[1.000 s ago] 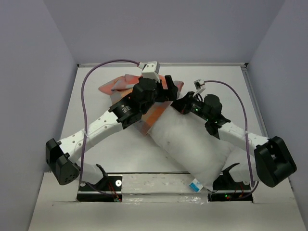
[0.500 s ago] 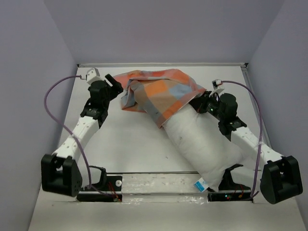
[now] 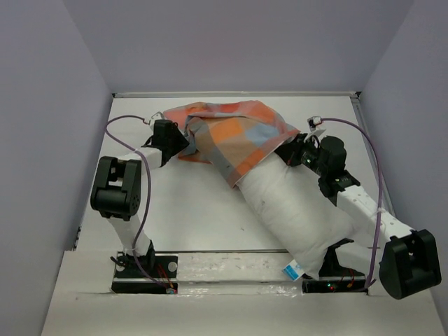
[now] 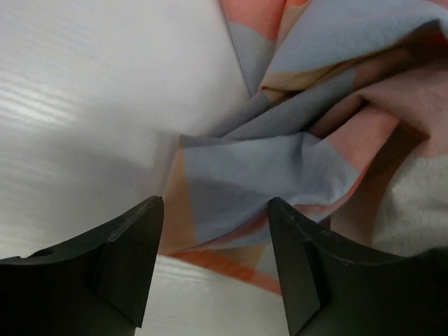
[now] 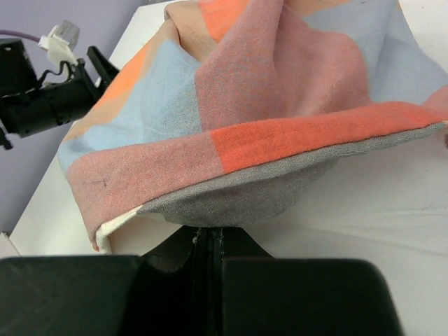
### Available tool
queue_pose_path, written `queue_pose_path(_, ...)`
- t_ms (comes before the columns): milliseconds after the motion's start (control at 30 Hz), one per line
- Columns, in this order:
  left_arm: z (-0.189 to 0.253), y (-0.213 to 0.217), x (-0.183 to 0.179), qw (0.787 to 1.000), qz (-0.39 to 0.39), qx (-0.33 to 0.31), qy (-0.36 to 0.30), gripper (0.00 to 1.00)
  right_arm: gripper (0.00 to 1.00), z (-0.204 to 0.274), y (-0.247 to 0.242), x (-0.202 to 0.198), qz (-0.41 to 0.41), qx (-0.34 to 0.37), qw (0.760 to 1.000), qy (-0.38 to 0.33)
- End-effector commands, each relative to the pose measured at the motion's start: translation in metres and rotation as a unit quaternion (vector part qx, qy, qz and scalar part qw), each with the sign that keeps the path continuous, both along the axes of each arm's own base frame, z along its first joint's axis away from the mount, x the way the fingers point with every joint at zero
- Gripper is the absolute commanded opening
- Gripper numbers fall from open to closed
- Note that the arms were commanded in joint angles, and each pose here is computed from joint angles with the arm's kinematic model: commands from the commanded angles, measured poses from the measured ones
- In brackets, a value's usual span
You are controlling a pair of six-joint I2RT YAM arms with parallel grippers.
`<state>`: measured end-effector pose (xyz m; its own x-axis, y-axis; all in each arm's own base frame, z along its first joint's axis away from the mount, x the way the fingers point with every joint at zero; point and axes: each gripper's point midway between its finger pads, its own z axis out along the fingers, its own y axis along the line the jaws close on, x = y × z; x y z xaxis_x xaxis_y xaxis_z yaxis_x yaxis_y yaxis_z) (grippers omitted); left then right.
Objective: Put the pillow into the pillowcase
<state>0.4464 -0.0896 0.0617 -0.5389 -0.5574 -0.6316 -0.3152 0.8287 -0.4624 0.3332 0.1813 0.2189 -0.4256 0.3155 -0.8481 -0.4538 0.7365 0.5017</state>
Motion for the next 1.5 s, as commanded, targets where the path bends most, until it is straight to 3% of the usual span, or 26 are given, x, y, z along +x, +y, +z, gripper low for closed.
queue_pose_path(0,0.004,-0.02,0.035,0.999,-0.027,-0.033,-0.03,0.57,0.0,0.035,0.009,-0.003,0.036,0.024,0.998,-0.046)
queue_pose_path(33,0.0,-0.021,0.037,0.999,-0.026,-0.037,-0.027,0.46,0.0,0.035,0.01,-0.003,0.037,0.023,0.998,-0.047)
queue_pose_path(67,-0.001,-0.021,0.04,0.998,-0.025,-0.039,-0.029,0.18,0.0,0.034,0.01,-0.002,0.038,0.023,0.998,-0.045)
queue_pose_path(100,-0.004,-0.021,0.041,0.999,-0.022,-0.041,-0.029,0.03,0.0,0.033,0.011,-0.002,0.041,0.022,0.998,-0.044)
queue_pose_path(133,-0.003,-0.02,0.043,0.998,-0.019,-0.041,-0.032,0.0,0.0,0.032,0.012,-0.002,0.045,0.021,0.998,-0.043)
queue_pose_path(267,0.037,0.005,0.045,0.996,0.007,-0.035,-0.078,0.0,0.0,0.028,0.017,-0.004,0.062,0.019,0.997,-0.033)
queue_pose_path(433,0.163,0.049,0.021,0.975,0.07,0.007,-0.208,0.0,0.0,0.024,0.022,-0.016,0.088,0.03,0.995,-0.021)
queue_pose_path(500,0.195,0.055,0.009,0.97,0.079,0.008,-0.231,0.0,0.0,0.023,0.024,-0.022,0.093,0.03,0.995,-0.018)
queue_pose_path(600,0.214,0.052,-0.008,0.968,0.069,0.002,-0.243,0.0,0.0,0.029,0.02,-0.03,0.09,0.027,0.995,-0.021)
queue_pose_path(667,0.2,0.045,-0.016,0.972,0.054,-0.016,-0.226,0.0,0.0,0.038,0.018,-0.034,0.086,0.025,0.995,-0.034)
queue_pose_path(767,0.139,0.024,-0.024,0.987,0.01,-0.042,-0.158,0.0,0.0,0.045,0.014,-0.033,0.073,0.022,0.996,-0.041)
queue_pose_path(800,0.107,0.022,-0.032,0.991,0.006,-0.047,-0.126,0.04,0.0,0.048,0.011,-0.03,0.064,0.019,0.997,-0.042)
queue_pose_path(867,0.087,0.021,-0.035,0.992,0.005,-0.05,-0.111,0.24,0.0,0.051,0.011,-0.03,0.065,0.017,0.997,-0.044)
queue_pose_path(900,0.07,0.021,-0.038,0.994,0.006,-0.048,-0.093,0.4,0.0,0.051,0.012,-0.031,0.069,0.015,0.997,-0.043)
queue_pose_path(967,0.052,0.018,-0.037,0.996,-0.004,-0.043,-0.074,0.56,0.0,0.053,0.013,-0.031,0.07,0.016,0.996,-0.045)
queue_pose_path(1067,0.033,0.013,-0.031,0.998,-0.015,-0.039,-0.049,0.67,0.0,0.054,0.013,-0.032,0.072,0.015,0.996,-0.046)
queue_pose_path(1300,0.003,-0.009,-0.003,0.999,-0.041,-0.032,-0.015,0.66,0.0,0.049,0.013,-0.035,0.076,0.016,0.996,-0.041)
queue_pose_path(1367,0.001,-0.013,0.009,0.999,-0.043,-0.025,-0.014,0.63,0.0,0.047,0.013,-0.035,0.076,0.016,0.996,-0.041)
queue_pose_path(1467,-0.012,-0.013,0.021,0.999,-0.033,-0.016,-0.003,0.47,0.0,0.047,0.012,-0.034,0.073,0.014,0.996,-0.042)
